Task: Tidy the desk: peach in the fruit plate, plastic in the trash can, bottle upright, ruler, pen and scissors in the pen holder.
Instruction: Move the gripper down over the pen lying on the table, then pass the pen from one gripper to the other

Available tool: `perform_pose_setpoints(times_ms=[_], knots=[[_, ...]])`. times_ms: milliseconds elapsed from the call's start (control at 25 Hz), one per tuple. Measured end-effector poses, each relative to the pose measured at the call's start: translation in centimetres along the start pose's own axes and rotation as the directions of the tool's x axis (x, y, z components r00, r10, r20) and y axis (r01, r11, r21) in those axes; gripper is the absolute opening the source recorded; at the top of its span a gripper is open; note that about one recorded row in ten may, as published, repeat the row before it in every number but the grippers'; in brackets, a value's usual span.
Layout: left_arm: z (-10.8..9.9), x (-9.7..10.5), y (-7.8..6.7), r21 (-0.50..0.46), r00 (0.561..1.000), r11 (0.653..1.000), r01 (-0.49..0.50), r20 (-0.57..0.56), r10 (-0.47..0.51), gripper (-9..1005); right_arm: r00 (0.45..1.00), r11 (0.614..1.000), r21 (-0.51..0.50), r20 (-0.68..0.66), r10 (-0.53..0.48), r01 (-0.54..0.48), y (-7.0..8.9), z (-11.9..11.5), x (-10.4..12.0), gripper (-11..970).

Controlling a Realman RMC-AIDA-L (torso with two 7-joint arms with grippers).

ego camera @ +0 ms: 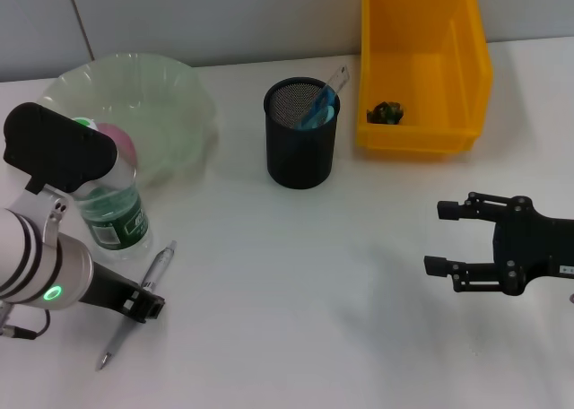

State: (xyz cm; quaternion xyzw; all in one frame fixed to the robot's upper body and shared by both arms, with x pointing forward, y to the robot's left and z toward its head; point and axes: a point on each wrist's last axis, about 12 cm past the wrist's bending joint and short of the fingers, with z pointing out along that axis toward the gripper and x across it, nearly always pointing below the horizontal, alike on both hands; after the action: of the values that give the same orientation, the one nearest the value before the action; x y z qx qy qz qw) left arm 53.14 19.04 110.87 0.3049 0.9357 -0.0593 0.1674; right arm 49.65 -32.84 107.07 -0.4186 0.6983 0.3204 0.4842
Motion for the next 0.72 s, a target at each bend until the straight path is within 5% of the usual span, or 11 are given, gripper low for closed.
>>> perform_pose_setpoints(times_ms=[360, 480, 720], knots=[[-0.1, -0.3, -0.7, 0.013, 0.999, 0.999, -0.034, -0.012, 0.034, 333, 1.000, 1.000, 0.005, -0.002, 0.003, -0.003, 0.0, 0.0, 0.1, 806], [-0.4, -0.5, -1.0, 0.016, 0.999, 0.999, -0.045, -0.006, 0.045, 238, 1.000, 1.000, 0.008, -0.003, 0.005, -0.005, 0.0, 0.0, 0.2, 806], [-2.4, -2.0, -3.0, 0.068, 0.990, 0.991, -0.117, 0.088, 0.111, 144, 1.000, 1.000, 0.017, -0.006, 0.009, -0.009, 0.1, -0.3, 0.4, 804]])
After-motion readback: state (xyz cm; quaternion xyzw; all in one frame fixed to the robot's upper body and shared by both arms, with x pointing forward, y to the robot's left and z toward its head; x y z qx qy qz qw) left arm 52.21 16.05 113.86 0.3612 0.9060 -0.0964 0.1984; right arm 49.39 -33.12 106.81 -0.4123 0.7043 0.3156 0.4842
